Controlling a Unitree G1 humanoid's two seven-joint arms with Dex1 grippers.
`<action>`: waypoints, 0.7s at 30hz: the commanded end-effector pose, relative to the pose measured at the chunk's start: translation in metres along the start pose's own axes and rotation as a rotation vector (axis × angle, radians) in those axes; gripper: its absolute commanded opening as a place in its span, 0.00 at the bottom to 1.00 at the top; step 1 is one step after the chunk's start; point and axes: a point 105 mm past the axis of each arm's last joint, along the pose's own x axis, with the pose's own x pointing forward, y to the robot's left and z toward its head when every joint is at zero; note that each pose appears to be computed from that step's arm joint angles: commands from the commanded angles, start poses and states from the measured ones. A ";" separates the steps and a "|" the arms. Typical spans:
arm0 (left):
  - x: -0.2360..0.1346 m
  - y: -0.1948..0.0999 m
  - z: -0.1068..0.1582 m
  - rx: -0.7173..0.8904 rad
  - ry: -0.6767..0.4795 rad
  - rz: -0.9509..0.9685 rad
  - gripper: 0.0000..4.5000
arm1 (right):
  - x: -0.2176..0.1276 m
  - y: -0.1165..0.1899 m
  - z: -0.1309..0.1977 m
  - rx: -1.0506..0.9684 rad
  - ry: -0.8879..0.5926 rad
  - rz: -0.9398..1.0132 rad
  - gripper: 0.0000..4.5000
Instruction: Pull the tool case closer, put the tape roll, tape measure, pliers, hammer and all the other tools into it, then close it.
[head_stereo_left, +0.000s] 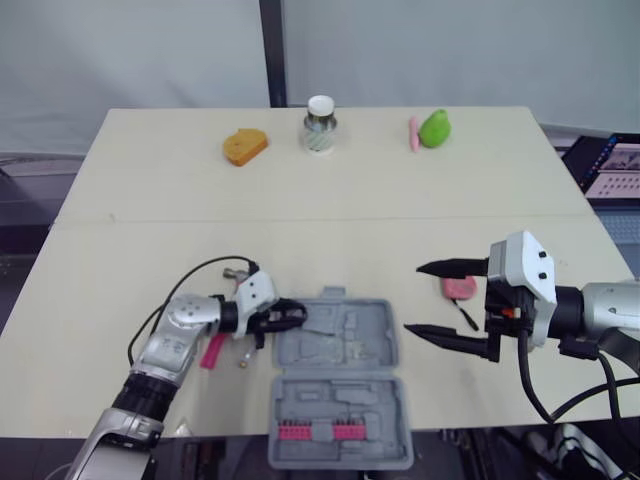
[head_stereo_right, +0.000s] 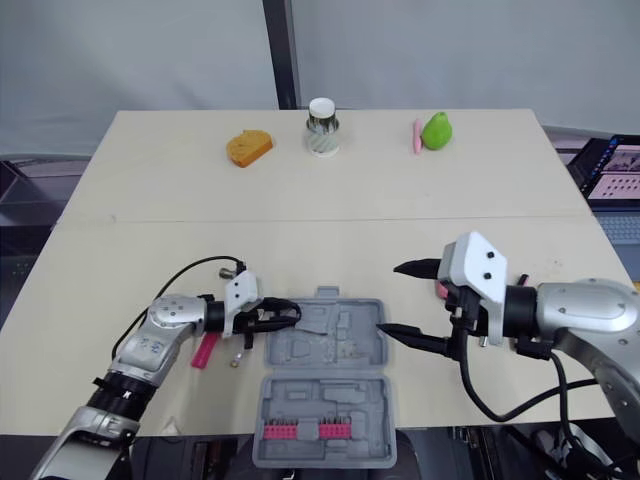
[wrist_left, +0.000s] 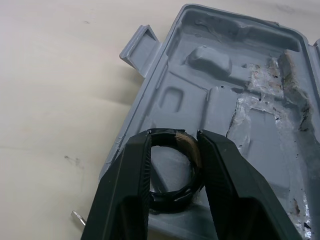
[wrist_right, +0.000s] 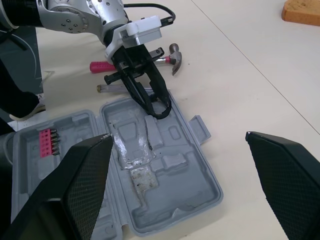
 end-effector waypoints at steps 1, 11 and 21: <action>0.000 0.001 -0.013 0.049 0.070 0.011 0.35 | 0.000 0.002 0.006 -0.035 -0.020 -0.004 1.00; 0.001 -0.006 -0.020 0.023 0.077 -0.022 0.35 | -0.001 0.002 0.005 -0.030 -0.015 -0.007 1.00; -0.068 0.028 0.042 -0.269 -0.141 0.120 0.35 | -0.033 -0.024 -0.011 0.098 -0.064 -0.202 1.00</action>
